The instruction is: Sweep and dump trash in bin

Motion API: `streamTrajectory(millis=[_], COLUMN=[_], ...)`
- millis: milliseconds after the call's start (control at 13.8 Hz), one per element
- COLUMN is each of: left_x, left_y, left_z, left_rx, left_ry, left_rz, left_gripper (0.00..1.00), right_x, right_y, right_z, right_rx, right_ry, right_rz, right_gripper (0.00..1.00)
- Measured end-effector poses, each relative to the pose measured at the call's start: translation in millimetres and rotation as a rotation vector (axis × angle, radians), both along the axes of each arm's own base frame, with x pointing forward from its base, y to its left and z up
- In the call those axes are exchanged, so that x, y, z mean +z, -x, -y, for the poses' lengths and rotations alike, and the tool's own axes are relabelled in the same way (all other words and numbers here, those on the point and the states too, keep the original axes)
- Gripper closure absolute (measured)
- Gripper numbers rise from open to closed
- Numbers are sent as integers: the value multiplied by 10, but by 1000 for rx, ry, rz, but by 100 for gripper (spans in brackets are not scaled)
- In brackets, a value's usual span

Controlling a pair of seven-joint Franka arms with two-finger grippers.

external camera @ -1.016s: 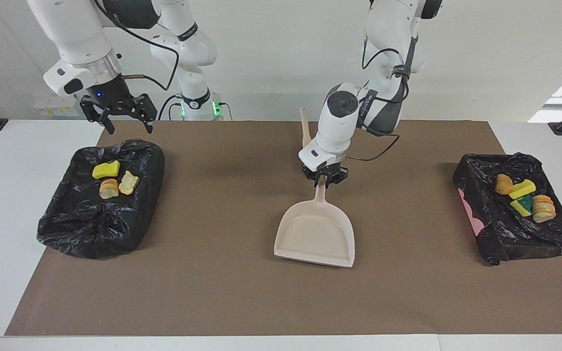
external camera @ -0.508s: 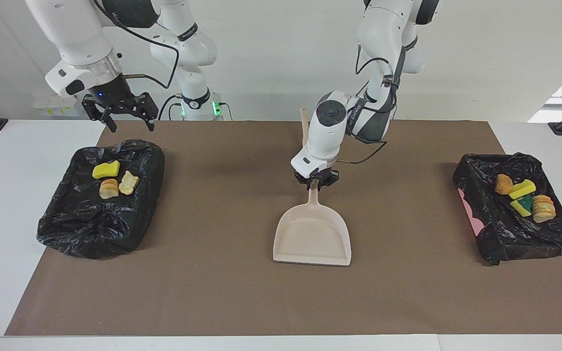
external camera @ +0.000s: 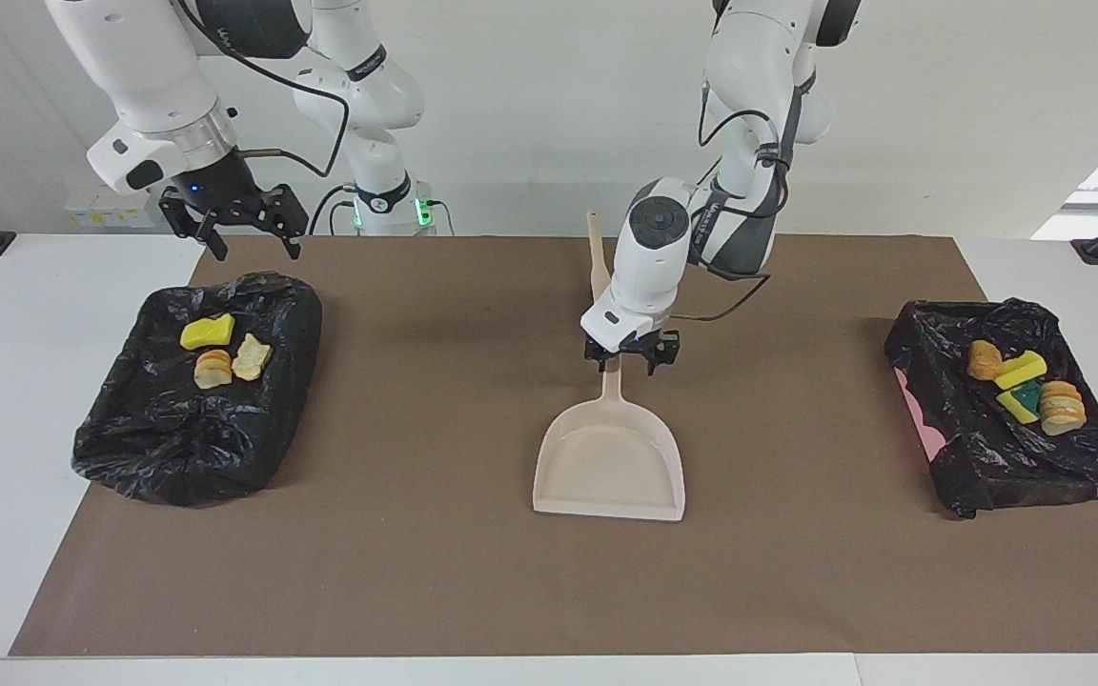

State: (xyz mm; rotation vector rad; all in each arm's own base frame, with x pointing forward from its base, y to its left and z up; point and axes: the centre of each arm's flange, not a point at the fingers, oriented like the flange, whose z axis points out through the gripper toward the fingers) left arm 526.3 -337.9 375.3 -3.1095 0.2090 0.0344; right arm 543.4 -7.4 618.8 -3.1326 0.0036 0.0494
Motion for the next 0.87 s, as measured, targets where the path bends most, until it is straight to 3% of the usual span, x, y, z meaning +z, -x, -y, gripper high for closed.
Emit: streamTrajectory(millis=[290, 508, 871], left_x=[528, 1068, 1862], left_y=[-214, -290, -70], left_z=[-637, -1419, -2631], left_rx=[-12, -64, -104], left_ry=[-40, -30, -30], left_rz=[56, 83, 92], left_gripper=[0, 0, 0], right_x=[0, 0, 0], right_y=[0, 0, 1], right_z=[-1, 5, 33], right_rx=[0, -1, -6], right_ry=[0, 0, 0], right_rz=[0, 0, 0], right_gripper=[0, 0, 0])
